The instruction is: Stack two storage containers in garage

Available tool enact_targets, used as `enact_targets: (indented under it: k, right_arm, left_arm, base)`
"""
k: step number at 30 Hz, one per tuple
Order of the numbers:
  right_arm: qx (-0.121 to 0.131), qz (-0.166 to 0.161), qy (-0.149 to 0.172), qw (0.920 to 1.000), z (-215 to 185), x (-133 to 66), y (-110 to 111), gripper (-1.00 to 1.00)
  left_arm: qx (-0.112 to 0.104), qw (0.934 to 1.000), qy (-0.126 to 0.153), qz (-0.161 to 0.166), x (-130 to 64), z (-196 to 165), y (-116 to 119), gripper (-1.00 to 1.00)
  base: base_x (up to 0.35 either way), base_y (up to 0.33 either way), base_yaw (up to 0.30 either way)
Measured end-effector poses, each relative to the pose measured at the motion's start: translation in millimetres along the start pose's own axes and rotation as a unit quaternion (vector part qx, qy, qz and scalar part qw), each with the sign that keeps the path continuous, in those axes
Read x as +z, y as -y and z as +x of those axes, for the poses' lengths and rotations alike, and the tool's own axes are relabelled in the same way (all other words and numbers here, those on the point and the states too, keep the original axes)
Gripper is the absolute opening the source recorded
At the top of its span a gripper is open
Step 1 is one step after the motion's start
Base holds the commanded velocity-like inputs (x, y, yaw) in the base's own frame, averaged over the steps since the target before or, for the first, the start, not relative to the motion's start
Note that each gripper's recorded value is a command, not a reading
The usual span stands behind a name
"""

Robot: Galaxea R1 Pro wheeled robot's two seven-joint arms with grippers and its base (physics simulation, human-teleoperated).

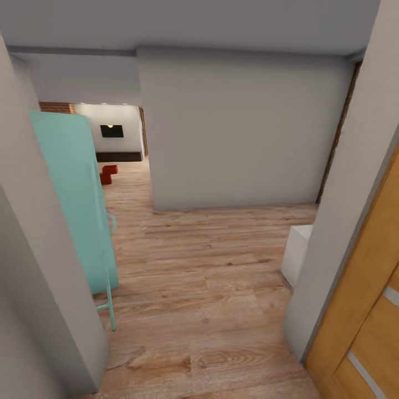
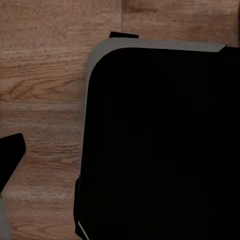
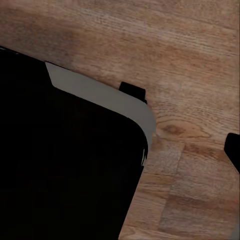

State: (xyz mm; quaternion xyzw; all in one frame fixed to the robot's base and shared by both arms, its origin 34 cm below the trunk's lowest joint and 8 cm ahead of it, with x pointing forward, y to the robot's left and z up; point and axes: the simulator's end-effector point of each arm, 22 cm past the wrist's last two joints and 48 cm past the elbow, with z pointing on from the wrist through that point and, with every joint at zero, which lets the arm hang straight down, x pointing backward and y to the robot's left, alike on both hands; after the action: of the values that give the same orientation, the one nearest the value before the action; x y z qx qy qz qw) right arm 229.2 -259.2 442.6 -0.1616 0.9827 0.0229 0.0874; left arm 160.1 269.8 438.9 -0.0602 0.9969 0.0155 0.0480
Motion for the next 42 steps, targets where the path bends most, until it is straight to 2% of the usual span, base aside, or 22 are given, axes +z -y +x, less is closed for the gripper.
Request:
enact_targets:
  k: [5,42]
  right_arm:
    - [0.001,-0.004,0.002,1.0000,-2.2,0.5,-6.0,1.00]
    - [0.001,-0.004,0.002,1.0000,-2.5,0.6,-6.7,1.00]
  left_arm:
    - [0.000,1.0000,0.000,0.000,0.0,0.0,0.1,1.00]
    - [0.000,1.0000,0.000,0.000,0.0,0.0,0.0,1.00]
  base:
    - [0.322,0.000,0.000]
    - [0.322,0.000,0.000]
